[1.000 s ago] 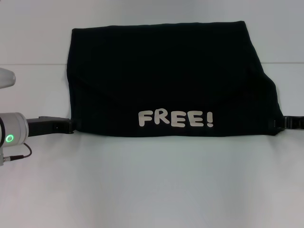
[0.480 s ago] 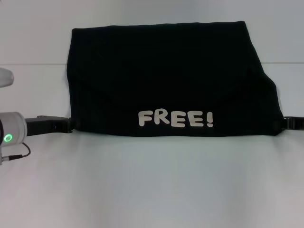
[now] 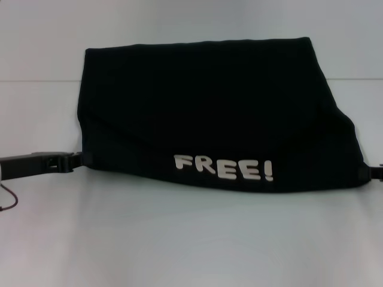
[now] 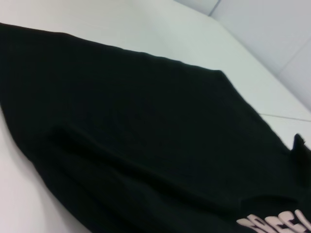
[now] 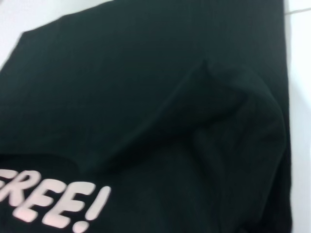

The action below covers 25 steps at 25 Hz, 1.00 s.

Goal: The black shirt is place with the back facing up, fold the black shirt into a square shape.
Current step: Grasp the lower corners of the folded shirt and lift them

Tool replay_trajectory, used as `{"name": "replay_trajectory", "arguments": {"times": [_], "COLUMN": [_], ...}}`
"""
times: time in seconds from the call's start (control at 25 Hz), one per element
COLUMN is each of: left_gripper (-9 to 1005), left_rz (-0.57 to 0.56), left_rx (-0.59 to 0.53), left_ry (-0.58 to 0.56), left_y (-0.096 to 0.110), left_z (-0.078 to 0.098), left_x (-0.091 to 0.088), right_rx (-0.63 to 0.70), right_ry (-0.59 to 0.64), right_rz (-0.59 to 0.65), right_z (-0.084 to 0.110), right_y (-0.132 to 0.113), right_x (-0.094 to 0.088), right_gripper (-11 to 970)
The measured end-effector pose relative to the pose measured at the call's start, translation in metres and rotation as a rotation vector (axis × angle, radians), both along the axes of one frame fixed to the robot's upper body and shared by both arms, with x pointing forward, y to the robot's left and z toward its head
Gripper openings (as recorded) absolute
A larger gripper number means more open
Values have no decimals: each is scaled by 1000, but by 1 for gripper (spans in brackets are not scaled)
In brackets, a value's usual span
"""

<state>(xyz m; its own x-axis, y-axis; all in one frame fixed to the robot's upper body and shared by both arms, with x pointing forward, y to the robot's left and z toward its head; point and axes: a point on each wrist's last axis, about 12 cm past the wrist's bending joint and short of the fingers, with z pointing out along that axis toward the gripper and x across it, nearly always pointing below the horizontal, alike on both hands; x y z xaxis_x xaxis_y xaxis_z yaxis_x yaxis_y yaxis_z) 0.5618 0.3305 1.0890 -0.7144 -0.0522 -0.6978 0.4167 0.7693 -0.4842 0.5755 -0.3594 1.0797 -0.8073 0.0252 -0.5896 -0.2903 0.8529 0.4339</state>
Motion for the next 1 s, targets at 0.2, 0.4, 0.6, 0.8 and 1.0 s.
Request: {"name": "replay_trajectory", "arguments": {"times": [0.2,0.4,0.6,0.8,1.0], "left_gripper": [2,2,2,2,1], "left_rz": [-61,-133,-202,-277,-330], "left_rx": [-45,-64,-49,-67,-105], "left_ry": [27,70,140,193,195], "left_y": [5,9,12,9,7], "left_z": [3,3,-2,-5,-3], "left_x": [-16,-34,-52,-66,-75], "right_rx": [43,97,139,152,174], "right_ry": [23,22,20,33,37], "right_rz": [49,85,118,152,156], "right_z": [3,4,1,-4,-9], "right_y": [-12,-27,-41,-47,-53], "right_x": [-26,-56,-85,-109,-131], "right_gripper": [54,59,64,69,74]}}
